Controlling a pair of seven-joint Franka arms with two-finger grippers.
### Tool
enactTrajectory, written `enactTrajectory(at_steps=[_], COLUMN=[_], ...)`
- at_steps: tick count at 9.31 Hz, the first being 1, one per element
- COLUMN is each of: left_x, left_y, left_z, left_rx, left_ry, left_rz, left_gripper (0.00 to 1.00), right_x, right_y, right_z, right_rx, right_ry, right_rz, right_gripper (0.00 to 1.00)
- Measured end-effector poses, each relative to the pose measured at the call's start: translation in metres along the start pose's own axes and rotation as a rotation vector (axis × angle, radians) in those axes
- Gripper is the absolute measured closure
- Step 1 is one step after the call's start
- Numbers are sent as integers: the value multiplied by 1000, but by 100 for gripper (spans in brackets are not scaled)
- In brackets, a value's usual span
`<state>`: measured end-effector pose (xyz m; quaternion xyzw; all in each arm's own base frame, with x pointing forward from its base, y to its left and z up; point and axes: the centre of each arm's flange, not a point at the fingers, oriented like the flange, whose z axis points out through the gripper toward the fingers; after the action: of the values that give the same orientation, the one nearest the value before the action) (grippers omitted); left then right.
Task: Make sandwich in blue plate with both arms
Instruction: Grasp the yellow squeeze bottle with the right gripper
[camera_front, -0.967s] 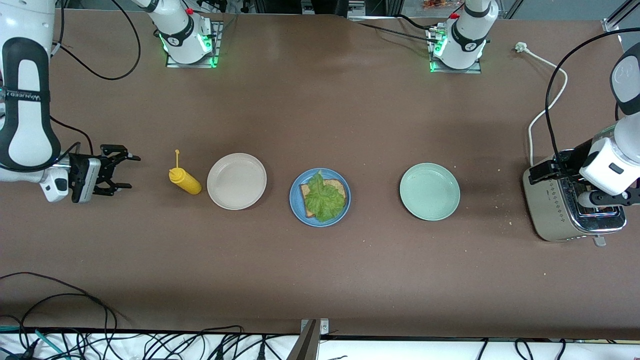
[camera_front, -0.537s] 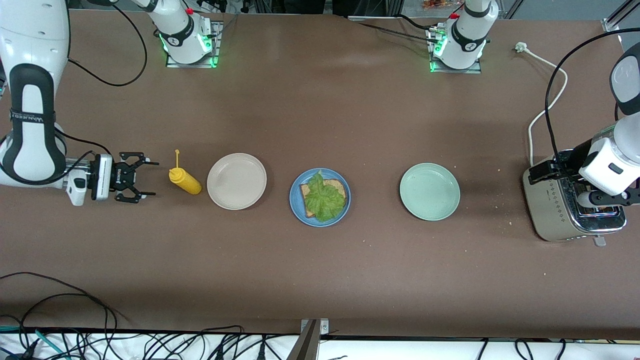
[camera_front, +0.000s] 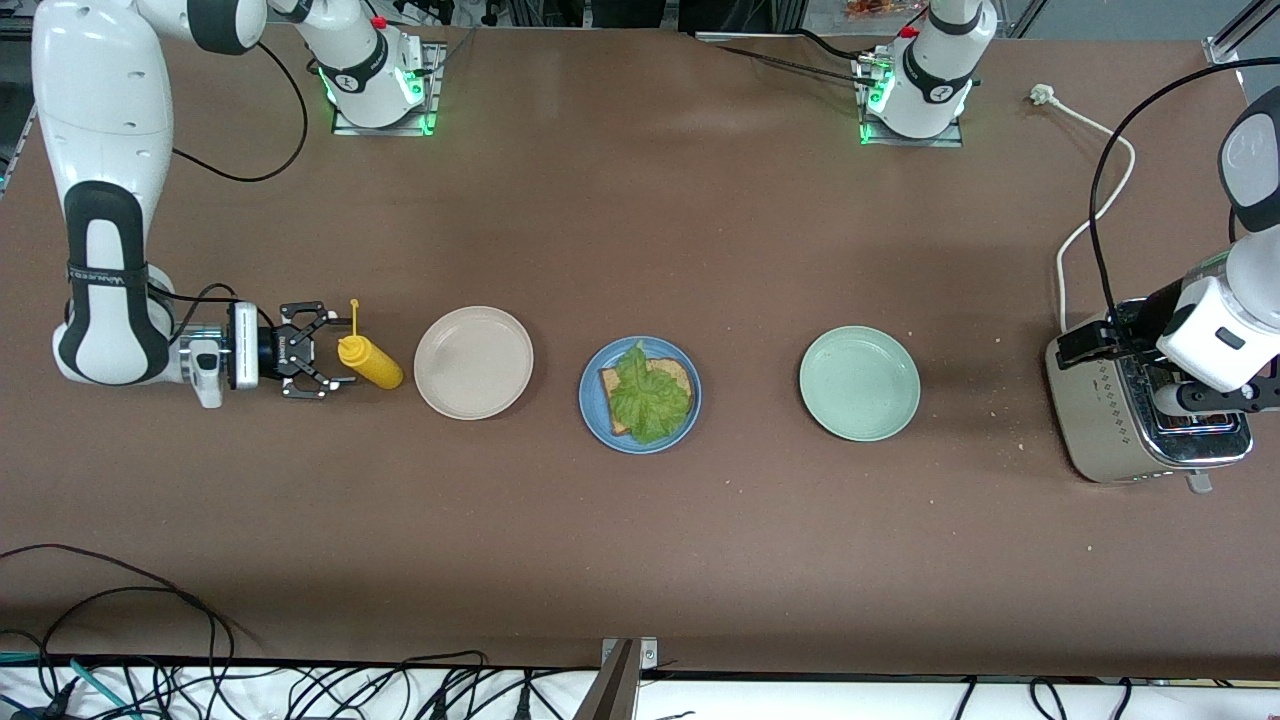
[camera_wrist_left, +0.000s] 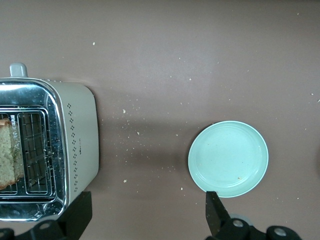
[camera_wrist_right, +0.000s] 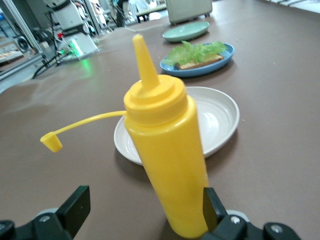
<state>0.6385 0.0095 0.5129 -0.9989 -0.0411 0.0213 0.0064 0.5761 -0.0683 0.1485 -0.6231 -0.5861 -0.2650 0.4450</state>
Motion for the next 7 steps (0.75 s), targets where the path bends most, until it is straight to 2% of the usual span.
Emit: enactTrajectory(at_steps=[2,3,4,7], left_x=[0,0,0,0], left_y=[0,0,0,0], left_z=[1,1,1,1], left_rx=[0,0,0,0], left_ry=[-1,-1,-2,-2], left_rz=[0,0,0,0], left_gripper=[0,0,0,0], right_x=[-3,0,4,0], right_y=[4,8,11,12], right_z=[22,26,27,11], right_rx=[23,23,24,-3], right_ry=[83,96,99,102], right_rz=[-45,-62,-74,-94], right_gripper=[0,6,7,7])
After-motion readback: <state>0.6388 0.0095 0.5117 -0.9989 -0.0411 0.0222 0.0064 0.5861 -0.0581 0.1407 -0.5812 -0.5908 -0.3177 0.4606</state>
